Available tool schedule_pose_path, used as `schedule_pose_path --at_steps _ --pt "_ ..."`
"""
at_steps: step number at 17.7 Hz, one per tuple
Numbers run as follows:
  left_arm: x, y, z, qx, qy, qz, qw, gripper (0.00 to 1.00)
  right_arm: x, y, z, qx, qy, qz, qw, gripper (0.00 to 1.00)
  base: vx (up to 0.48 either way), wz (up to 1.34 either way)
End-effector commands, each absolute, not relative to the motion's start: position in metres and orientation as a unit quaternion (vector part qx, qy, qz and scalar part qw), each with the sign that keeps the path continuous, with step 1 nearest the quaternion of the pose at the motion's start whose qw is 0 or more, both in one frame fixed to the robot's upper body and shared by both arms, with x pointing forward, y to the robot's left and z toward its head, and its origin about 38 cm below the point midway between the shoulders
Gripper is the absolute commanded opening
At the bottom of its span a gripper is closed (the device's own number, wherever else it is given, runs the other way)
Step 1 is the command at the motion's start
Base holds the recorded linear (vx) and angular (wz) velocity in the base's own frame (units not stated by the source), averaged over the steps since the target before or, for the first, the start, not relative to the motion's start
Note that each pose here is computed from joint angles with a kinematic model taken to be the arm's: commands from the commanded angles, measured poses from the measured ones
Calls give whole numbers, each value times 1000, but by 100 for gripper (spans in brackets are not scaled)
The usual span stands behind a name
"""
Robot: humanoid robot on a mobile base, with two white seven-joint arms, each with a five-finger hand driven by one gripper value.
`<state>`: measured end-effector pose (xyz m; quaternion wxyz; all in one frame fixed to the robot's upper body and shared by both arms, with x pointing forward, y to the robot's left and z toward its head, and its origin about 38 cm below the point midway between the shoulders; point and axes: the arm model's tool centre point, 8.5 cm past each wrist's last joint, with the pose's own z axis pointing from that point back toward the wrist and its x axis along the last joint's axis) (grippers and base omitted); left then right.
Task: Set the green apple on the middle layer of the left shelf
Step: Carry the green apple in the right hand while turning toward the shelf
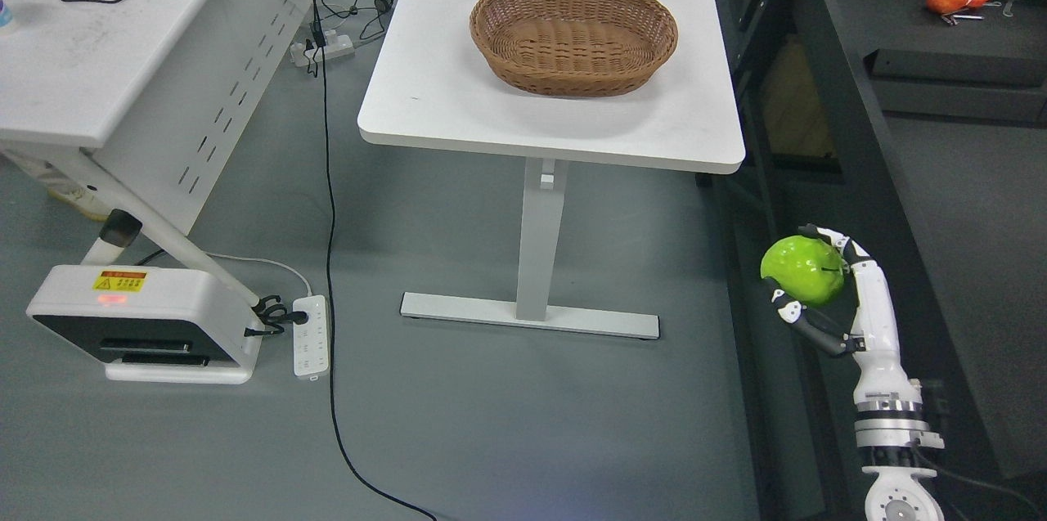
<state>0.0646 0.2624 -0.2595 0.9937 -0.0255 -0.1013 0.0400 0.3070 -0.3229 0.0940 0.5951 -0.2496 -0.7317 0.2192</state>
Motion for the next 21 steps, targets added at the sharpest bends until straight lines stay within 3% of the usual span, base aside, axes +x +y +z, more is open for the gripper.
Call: schedule_pose_path --at_steps 1,21 --pt "65 274 -259 -17 -102 39 994 100 303 -302 83 -225 -733 215 605 0 -279 97" --pt "65 274 -259 -17 -102 40 994 100 301 -303 82 -226 -733 204 608 0 -274 5"
